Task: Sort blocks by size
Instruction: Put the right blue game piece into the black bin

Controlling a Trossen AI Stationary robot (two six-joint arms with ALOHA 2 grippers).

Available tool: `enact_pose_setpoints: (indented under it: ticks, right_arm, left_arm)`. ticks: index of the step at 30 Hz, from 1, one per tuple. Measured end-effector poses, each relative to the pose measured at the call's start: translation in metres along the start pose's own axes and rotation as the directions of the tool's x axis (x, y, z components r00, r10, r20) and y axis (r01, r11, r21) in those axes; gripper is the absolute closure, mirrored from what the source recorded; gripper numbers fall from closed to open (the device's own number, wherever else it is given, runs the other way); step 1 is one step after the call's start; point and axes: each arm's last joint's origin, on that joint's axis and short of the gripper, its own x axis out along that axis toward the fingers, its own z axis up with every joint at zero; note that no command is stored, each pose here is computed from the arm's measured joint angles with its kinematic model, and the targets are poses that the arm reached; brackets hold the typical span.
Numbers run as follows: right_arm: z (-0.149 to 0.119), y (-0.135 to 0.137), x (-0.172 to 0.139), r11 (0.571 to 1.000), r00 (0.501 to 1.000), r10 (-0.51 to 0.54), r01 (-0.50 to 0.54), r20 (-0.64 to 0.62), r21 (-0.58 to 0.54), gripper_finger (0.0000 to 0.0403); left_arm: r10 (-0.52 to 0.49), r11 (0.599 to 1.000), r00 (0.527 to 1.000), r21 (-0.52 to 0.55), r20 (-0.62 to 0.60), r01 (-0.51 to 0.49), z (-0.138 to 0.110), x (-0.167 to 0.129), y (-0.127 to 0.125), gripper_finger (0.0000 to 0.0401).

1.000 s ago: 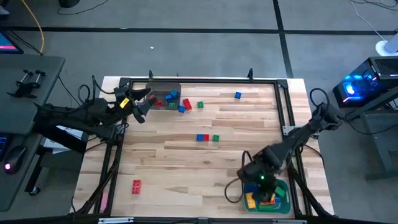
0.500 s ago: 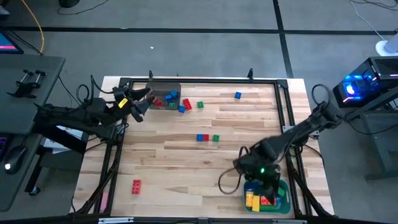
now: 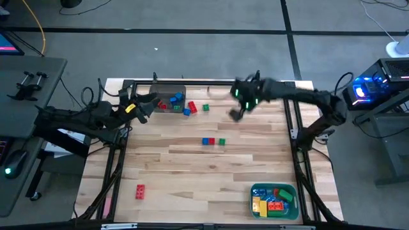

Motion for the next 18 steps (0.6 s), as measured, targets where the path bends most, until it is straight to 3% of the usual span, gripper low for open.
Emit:
enact_pose_setpoints:
  ticks: [3, 8, 12, 18]
  right_arm:
    - [0.024, -0.056, 0.022, 0.985, 0.987, -0.158, 0.160, -0.032, 0.066, 0.0078]
    - [0.038, -0.119, 0.071, 0.971, 0.955, -0.213, 0.231, -0.209, 0.068, 0.0078]
    - [0.048, -0.131, 0.099, 0.979, 0.936, -0.199, 0.200, -0.291, -0.029, 0.0078]
    - [0.083, -0.127, 0.104, 0.969, 0.937, -0.245, 0.230, -0.248, -0.087, 0.0078]
  left_arm:
    - [0.006, 1.000, 1.000, -0.024, -0.010, -0.006, -0.003, 0.003, -0.001, 0.0106]
    - [0.017, 0.996, 0.999, -0.085, -0.029, -0.020, -0.009, 0.007, -0.002, 0.0106]
    - [0.027, 0.992, 0.999, -0.123, -0.043, -0.032, -0.014, 0.011, -0.003, 0.0106]
    - [0.040, 0.986, 0.997, -0.157, -0.065, -0.050, -0.020, 0.016, -0.003, 0.0106]
